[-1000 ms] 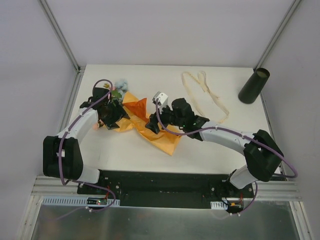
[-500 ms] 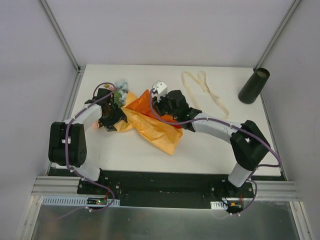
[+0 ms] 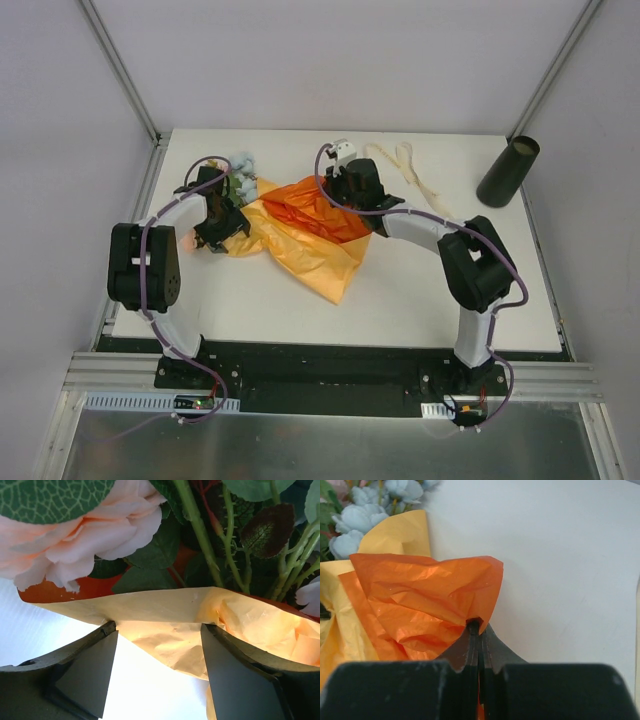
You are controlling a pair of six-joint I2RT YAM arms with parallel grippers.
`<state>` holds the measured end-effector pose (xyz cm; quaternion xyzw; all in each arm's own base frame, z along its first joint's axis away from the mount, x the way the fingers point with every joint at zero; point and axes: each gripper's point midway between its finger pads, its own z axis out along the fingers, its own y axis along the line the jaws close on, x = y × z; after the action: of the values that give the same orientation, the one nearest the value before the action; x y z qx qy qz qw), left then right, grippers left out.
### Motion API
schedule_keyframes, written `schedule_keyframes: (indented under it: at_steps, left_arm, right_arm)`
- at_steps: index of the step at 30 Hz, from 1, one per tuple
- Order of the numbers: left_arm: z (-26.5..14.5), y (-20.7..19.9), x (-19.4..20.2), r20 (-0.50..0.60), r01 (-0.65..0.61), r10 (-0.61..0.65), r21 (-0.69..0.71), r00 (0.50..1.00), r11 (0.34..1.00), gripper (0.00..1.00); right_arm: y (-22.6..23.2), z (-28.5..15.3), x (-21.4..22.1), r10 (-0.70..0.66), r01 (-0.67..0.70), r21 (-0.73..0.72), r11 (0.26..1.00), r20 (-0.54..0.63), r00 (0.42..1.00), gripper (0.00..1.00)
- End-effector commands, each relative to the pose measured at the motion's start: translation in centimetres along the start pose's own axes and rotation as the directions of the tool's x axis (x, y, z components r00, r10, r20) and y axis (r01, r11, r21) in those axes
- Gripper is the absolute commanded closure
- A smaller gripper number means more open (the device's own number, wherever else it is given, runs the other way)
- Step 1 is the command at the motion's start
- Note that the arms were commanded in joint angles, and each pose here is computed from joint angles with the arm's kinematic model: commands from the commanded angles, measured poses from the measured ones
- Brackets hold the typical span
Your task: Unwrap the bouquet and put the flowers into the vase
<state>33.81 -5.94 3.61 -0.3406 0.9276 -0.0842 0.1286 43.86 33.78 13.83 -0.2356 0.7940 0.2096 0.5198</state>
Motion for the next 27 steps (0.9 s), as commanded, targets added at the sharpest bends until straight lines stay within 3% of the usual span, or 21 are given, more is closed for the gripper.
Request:
schedule_keyframes:
  at_steps: [1, 8, 18, 24, 27]
  left_arm:
    - [0.1, 0.4, -2.7, 0.072, -0.015, 0.019, -0.054, 0.997, 0.998, 0.3]
    - [0.5, -0.3, -4.2, 0.082, -0.025, 0.03, -0.067, 0.996, 0.997, 0.29]
    - [0.6, 0.4, -4.2, 0.089, -0.017, 0.026, -0.1, 0.996, 0.995, 0.28]
    - [-0.3, -0.4, -4.4, 0.093, -0.017, 0.023, -0.07, 0.995, 0.997, 0.26]
    - [-2.1, -1.5, -4.7, 0.11, -0.028, 0.029, -0.014, 0.994, 1.0, 0.25]
  right_arm:
    - [-3.2, 1.4, -2.6, 0.149, -0.158, 0.097, 0.983, 0.086, 0.985, 1.0]
    - [-7.3, 2.3, -0.1, 0.31, -0.319, 0.201, 0.926, 0.072, 0.948, 1.0]
    - [-11.5, 3.4, 2.7, 0.381, -0.371, 0.299, 0.879, 0.028, 0.924, 1.0]
    - [-13.1, 2.6, 2.2, 0.417, -0.402, 0.351, 0.846, 0.037, 0.908, 1.0]
    - [-13.0, 1.4, 0.2, 0.418, -0.408, 0.345, 0.845, 0.049, 0.907, 0.88]
